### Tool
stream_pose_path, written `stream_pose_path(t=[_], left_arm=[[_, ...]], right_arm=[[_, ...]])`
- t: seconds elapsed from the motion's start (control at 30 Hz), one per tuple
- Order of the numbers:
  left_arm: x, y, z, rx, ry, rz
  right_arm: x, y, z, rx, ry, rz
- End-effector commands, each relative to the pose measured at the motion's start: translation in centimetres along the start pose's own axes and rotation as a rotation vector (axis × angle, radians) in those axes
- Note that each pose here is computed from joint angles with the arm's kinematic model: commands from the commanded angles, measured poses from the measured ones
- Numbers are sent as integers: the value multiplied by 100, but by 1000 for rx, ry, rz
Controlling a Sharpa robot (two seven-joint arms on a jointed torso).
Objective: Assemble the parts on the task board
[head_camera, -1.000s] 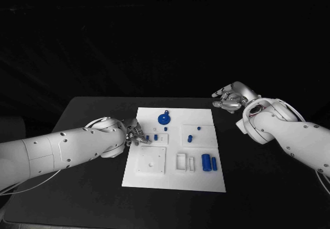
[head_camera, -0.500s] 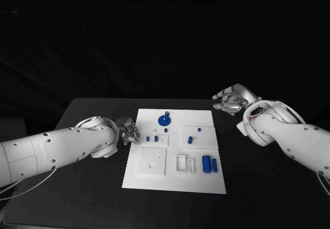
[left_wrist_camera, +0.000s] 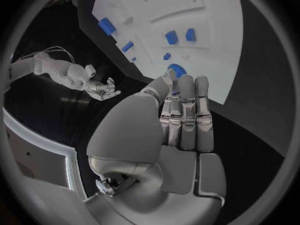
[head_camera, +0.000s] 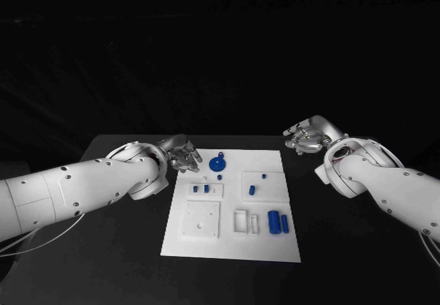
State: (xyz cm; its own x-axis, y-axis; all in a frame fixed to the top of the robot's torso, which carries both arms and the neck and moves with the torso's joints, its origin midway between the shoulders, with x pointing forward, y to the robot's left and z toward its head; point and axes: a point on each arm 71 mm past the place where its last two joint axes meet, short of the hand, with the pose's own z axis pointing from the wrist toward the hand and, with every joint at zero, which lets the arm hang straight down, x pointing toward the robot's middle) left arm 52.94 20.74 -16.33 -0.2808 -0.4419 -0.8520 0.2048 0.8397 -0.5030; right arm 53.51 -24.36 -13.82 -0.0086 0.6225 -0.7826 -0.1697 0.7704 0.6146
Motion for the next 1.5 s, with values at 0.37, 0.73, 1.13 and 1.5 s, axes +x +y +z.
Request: stream_pose_path(t=[0.37,0.73,1.13,1.5], left_arm=[[137,-486,297,314,-21,196],[328,-518,485,332,40,339],[535,-456,558,306,128,423],[602,-400,585,298,139,460]], right_arm=[[14,59,21,-120,9,195],[28,89,26,-147,17,232],[31,132,17,-158,8,242],[33,163,7,-163,8,246]])
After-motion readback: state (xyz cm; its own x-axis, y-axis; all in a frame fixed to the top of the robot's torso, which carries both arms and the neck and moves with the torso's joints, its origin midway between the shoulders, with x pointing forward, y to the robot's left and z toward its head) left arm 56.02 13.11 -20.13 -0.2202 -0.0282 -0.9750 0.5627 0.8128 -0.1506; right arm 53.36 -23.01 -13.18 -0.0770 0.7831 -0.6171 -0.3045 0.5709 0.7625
